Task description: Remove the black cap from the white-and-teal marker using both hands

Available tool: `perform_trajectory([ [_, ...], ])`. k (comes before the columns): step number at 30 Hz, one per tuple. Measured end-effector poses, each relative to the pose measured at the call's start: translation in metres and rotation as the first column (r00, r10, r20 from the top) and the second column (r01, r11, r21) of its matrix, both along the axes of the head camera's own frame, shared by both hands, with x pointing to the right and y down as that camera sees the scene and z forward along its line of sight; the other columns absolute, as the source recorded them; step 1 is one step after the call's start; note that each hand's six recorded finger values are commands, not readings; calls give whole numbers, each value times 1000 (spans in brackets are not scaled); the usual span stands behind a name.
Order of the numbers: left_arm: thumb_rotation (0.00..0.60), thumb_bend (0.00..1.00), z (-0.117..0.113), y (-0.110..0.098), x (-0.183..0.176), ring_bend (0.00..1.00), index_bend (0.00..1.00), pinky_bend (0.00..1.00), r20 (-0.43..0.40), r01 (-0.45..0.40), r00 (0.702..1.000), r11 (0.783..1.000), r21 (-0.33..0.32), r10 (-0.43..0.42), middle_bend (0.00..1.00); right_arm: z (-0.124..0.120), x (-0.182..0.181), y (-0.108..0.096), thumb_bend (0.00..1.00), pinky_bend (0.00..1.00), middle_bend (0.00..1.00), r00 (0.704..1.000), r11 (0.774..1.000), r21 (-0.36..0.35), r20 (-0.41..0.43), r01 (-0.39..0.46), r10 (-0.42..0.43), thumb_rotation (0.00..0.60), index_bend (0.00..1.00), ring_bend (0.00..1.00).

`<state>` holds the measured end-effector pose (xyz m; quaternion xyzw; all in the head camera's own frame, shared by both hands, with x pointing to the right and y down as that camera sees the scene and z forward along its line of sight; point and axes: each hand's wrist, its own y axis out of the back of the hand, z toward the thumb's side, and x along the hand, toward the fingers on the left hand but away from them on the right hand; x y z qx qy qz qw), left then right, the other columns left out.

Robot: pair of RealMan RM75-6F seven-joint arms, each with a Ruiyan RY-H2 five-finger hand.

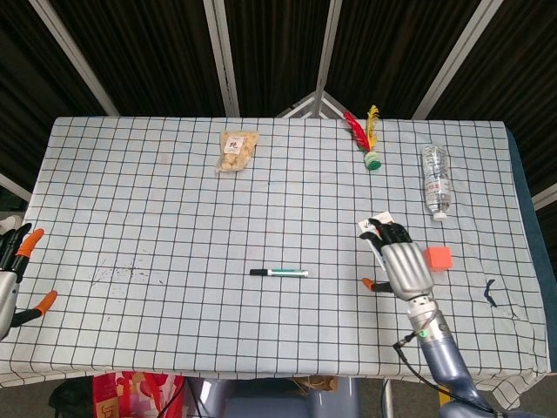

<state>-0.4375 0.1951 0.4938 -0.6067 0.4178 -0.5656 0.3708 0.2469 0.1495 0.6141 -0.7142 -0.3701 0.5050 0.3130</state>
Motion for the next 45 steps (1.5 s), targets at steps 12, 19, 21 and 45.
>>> perform_trajectory([
  [12,600,344,-3,-7,6,0,23,0,18,-12,1000,1000,4,12,0,41,-70,12,215,128,122,997,994,-101,67,43,-36,600,317,154],
  [19,600,343,-1,-11,12,0,23,0,33,-16,999,1000,0,16,0,59,-83,18,216,128,122,997,992,-113,64,56,-49,600,324,154],
  [21,600,343,0,-11,13,0,23,0,34,-16,999,1000,-4,16,0,63,-85,19,218,128,122,997,991,-115,59,63,-56,600,338,154],
  [45,600,344,15,-16,12,0,23,0,50,-8,999,1000,-28,9,0,98,-118,26,353,128,331,996,986,-147,44,78,-73,600,427,165],
])
